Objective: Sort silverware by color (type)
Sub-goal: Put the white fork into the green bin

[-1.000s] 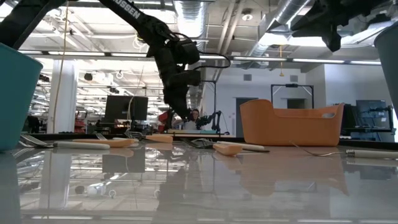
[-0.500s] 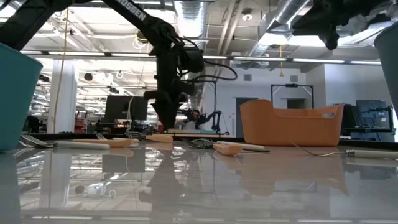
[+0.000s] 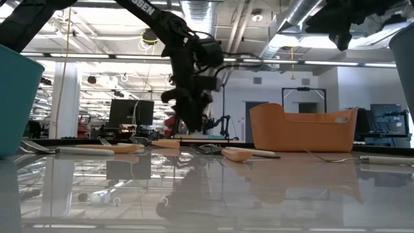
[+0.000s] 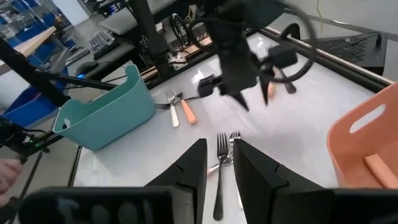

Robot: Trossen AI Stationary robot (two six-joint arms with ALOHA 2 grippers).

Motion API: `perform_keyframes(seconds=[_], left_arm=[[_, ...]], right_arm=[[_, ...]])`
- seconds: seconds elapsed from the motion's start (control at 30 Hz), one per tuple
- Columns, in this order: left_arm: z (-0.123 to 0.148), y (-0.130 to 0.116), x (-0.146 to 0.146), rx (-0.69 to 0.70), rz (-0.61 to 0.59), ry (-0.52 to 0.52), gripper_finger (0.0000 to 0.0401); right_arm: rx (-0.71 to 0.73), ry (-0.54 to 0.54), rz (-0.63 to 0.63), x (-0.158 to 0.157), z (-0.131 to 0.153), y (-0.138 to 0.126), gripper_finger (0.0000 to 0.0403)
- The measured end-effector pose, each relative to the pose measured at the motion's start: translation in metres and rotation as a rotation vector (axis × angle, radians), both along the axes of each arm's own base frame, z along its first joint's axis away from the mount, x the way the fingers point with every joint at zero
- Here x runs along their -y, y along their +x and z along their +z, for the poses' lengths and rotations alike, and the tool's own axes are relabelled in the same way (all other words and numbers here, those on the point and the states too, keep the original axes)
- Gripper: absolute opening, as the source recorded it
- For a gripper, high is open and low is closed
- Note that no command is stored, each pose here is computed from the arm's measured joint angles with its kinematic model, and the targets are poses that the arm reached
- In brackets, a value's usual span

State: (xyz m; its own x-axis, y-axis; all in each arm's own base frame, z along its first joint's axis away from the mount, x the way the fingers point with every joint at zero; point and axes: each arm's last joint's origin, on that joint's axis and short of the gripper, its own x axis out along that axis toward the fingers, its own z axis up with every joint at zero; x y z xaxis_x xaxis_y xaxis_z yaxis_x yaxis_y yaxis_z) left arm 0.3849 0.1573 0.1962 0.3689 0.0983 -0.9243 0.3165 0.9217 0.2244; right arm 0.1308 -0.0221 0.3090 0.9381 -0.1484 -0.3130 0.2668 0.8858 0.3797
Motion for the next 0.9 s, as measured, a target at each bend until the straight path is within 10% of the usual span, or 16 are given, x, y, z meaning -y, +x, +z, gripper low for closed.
perform_keyframes(seconds=[0.5, 0.9], left_arm=[[0.008, 0.053, 0.076, 0.32, -0.13, 0.004, 0.0169], [-0.039, 0.068, 0.093, 0.233, -0.055, 0.054, 0.0169]], right_arm=[[-0.015, -0.051, 0.139, -0.003, -0.001, 0.002, 0.0101], [0.008, -0.031, 0.153, -0.006, 0.001, 0.003, 0.0101]])
